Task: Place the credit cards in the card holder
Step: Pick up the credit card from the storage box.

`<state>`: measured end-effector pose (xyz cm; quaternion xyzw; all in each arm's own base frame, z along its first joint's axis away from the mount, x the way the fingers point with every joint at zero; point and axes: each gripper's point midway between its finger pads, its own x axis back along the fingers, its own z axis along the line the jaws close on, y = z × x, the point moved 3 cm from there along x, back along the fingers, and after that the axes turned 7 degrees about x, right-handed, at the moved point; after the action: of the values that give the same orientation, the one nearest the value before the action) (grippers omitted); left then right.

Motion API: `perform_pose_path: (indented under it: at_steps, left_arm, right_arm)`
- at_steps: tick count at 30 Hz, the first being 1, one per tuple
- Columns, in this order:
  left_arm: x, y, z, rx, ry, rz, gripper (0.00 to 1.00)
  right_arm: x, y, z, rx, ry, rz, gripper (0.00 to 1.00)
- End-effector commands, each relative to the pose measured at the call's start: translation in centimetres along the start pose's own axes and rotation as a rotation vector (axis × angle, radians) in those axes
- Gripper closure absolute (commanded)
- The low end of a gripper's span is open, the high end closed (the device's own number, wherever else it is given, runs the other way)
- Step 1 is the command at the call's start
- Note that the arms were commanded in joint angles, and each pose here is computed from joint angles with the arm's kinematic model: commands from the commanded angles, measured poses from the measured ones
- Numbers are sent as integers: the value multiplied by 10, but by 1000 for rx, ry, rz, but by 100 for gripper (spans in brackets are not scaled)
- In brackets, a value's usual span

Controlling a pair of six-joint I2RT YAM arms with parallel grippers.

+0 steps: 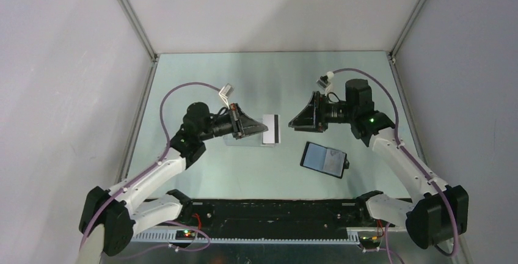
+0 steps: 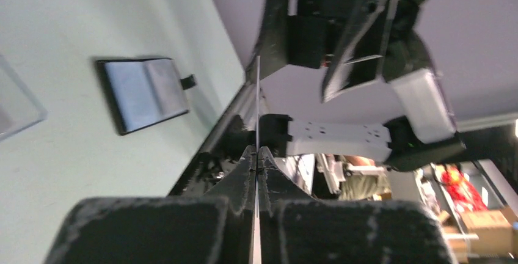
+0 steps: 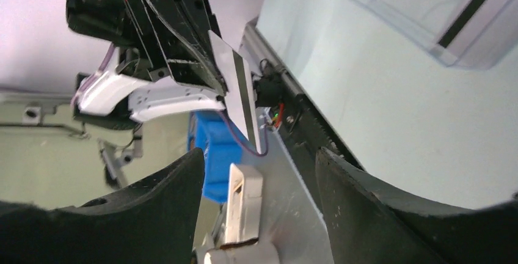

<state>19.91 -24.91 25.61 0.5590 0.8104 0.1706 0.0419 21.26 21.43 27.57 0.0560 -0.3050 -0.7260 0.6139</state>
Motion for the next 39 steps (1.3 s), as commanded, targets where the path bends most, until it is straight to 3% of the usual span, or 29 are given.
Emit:
perform_pose_path:
  at_steps: [1, 13, 18, 21, 23, 25, 28, 32, 39]
  left_arm:
    - [4, -9, -53, -16, -231, 30, 100]
    - [-3, -22, -50, 11, -247, 76, 100]
    - [-4, -22, -49, 15, -247, 86, 100]
    - [-4, -23, -48, 18, -245, 92, 100]
    - [-5, -24, -45, 22, -240, 94, 100]
    - [-7, -24, -42, 28, -231, 96, 92]
    - [-10, -25, -35, 37, -215, 101, 61]
    - [-18, -22, -22, 49, -177, 87, 37]
    - [-52, -24, 22, 110, -53, 106, 34]
  right_arm:
    - [7, -8, 38, 56, 271, 22, 32]
    - [-8, -18, 60, 56, 371, 68, 56]
    - [-15, -18, 56, 31, 367, 81, 77]
    - [-17, -19, 56, 31, 372, 86, 97]
    - [-18, -19, 55, 36, 371, 86, 100]
    - [-17, -20, 54, 45, 363, 81, 100]
    - [-16, -21, 47, 61, 329, 70, 100]
    - [-9, -25, 21, 65, 204, 44, 100]
    - [30, -38, -43, 6, -98, -31, 100]
